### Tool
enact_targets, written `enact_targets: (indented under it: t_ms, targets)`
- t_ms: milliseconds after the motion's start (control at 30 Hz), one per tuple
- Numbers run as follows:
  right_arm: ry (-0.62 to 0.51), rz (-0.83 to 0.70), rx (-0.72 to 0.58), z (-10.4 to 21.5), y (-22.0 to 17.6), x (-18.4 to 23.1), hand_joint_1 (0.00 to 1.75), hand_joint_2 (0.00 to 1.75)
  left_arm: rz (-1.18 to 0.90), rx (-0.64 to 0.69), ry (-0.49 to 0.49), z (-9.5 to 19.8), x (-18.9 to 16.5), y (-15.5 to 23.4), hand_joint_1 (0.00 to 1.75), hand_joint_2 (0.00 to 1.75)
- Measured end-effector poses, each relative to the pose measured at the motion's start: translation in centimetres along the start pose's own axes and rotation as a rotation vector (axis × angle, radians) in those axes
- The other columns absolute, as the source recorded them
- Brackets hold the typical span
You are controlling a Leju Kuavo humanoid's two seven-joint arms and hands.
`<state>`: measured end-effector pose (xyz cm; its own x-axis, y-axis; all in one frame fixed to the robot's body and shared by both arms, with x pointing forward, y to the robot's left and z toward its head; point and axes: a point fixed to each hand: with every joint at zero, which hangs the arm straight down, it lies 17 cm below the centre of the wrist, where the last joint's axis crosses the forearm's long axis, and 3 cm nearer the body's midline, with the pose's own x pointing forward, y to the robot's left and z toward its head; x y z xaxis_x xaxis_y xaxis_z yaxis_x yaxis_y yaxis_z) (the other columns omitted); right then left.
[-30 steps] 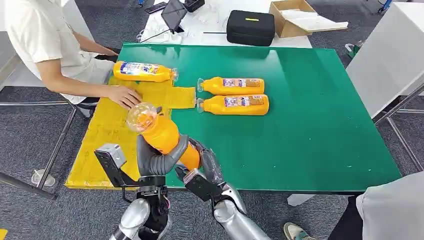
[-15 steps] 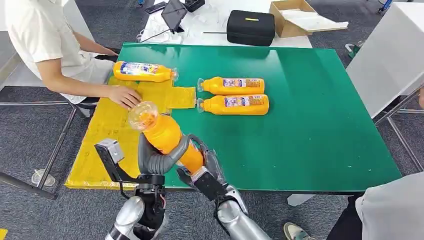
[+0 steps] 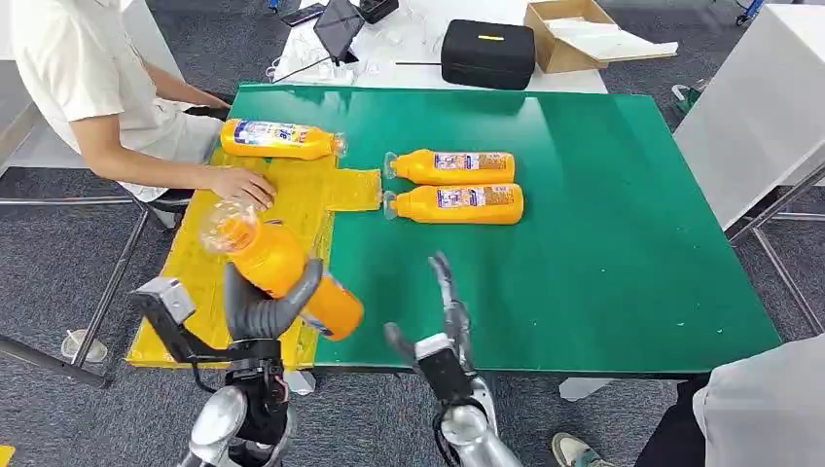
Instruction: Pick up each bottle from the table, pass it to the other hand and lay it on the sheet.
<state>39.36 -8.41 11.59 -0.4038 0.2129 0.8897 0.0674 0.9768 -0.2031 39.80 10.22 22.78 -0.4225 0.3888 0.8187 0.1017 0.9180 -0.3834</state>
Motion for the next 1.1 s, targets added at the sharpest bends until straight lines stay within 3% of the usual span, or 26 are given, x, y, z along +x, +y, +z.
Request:
enact_targets:
  t_ms: [133,333,433,533,633,733,867,967,1100]
  targets:
    - [-0.004,0.099,-0.139,0.8,-5.1,-0.3,0.00,0.00,-0.135,0.072,-0.064,-0.1,1.2,3.3,1.75,1.75]
    - [-0.096,0.260,-0.231,1.2,-10.2,2.1,0.00,0.00,-0.255,0.131,-0.134,0.1,2.8,5.7,1.75,1.75]
    - [-0.090,0.277,-0.338,1.7,-14.3,2.8,0.00,0.00,-0.274,0.146,-0.127,0.1,2.8,6.6,1.75,1.75]
    - [-0.087,0.273,-0.382,2.2,-15.8,3.3,0.00,0.00,-0.398,0.119,-0.149,0.1,2.8,6.3,1.75,1.75]
    - [-0.098,0.271,-0.386,2.1,-15.9,3.7,0.00,0.00,-0.664,0.057,-0.146,0.1,1.0,5.9,1.75,1.75]
    - [-0.106,0.272,-0.388,2.0,-16.0,4.0,0.00,0.00,-0.776,0.018,-0.129,0.3,-0.5,6.0,1.75,1.75]
    - [-0.141,0.247,-0.373,1.1,-14.9,5.2,0.00,0.00,-1.111,-0.240,-0.111,1.0,-6.1,4.4,1.75,1.75]
    - [-0.165,0.219,-0.363,0.4,-14.1,5.9,0.00,0.00,-1.204,-0.404,-0.076,2.4,-9.9,3.5,1.75,1.75]
    - [-0.186,0.202,-0.344,0.0,-13.3,6.6,0.00,0.00,-1.247,-0.493,-0.041,3.7,-12.4,3.6,1.75,1.75]
